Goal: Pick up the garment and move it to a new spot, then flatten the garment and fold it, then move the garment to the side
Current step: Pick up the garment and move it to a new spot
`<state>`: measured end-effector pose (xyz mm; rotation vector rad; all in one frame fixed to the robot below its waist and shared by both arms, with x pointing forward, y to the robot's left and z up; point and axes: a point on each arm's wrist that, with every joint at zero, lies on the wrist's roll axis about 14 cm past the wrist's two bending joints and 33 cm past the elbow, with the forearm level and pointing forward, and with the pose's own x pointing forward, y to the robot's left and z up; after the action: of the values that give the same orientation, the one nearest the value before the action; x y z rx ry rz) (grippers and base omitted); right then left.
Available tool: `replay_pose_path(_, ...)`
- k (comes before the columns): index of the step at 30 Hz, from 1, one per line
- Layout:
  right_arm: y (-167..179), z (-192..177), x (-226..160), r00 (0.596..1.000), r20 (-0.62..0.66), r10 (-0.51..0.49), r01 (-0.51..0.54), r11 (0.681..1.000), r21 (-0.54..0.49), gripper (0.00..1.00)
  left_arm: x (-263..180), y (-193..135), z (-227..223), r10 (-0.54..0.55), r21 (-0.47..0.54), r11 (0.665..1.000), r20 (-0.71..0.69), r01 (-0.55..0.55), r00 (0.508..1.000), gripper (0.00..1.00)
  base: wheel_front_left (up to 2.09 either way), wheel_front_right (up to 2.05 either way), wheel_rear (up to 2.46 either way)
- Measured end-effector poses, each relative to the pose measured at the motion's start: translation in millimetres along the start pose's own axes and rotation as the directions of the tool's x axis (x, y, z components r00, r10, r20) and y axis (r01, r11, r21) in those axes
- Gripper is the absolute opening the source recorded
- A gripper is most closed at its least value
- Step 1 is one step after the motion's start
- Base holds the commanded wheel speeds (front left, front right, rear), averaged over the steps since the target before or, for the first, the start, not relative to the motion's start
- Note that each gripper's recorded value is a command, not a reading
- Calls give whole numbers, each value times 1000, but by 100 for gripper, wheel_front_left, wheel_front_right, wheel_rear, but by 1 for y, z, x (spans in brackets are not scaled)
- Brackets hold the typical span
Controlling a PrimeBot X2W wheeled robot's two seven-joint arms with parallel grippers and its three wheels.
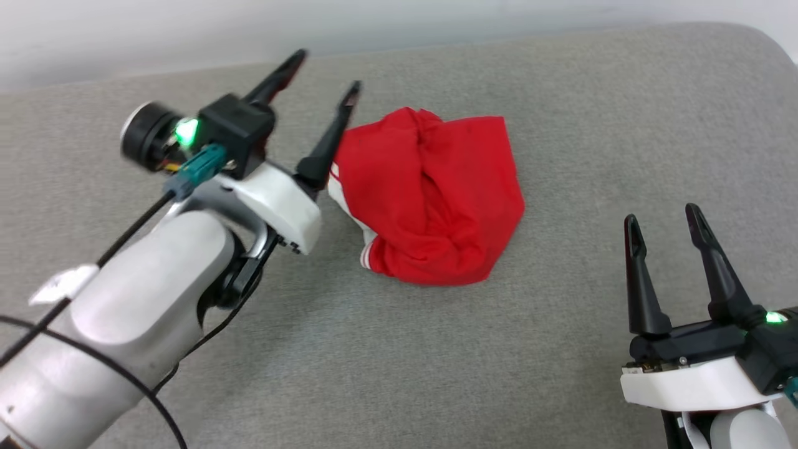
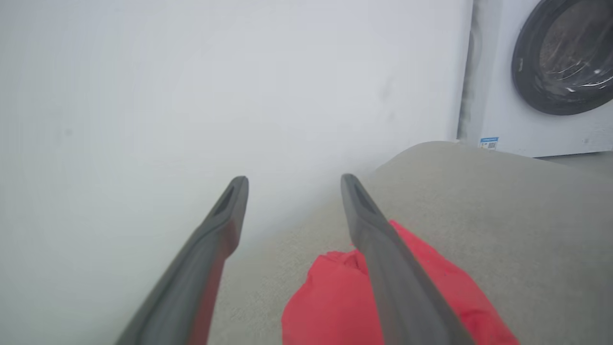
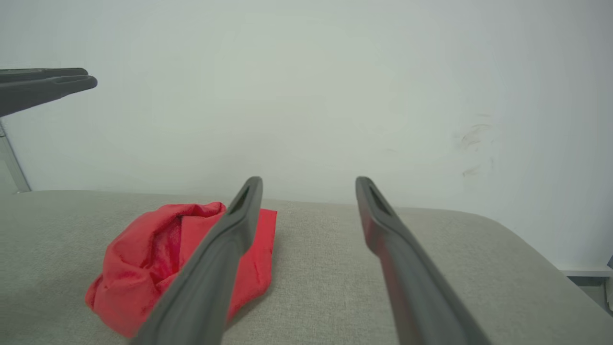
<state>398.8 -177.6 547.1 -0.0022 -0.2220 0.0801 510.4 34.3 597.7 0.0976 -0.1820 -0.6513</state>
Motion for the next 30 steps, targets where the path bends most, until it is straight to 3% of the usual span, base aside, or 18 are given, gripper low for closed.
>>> replay_pose_path(5, 9, 3, 2, 1000, 13, 26, -26, 1000, 12, 100, -33, 36, 0, 222, 11, 975, 16, -223, 975, 100, 0, 0, 0)
replay_pose_path(13, 14, 11, 0, 999, 34, 36, -37, 999, 24, 100, -97, 64, 10, 480, 26, 875, 91, -484, 872, 100, 0, 0, 0)
replay_pose_path(23, 14, 17, -13, 999, 38, 32, -33, 999, 40, 100, -164, 53, -17, 598, 30, 801, 27, -598, 801, 100, 0, 0, 0)
replay_pose_path(30, 6, 15, -25, 1000, 24, 0, -2, 998, 70, 100, -194, 40, -23, 635, 15, 772, 12, -635, 772, 100, 0, 0, 0)
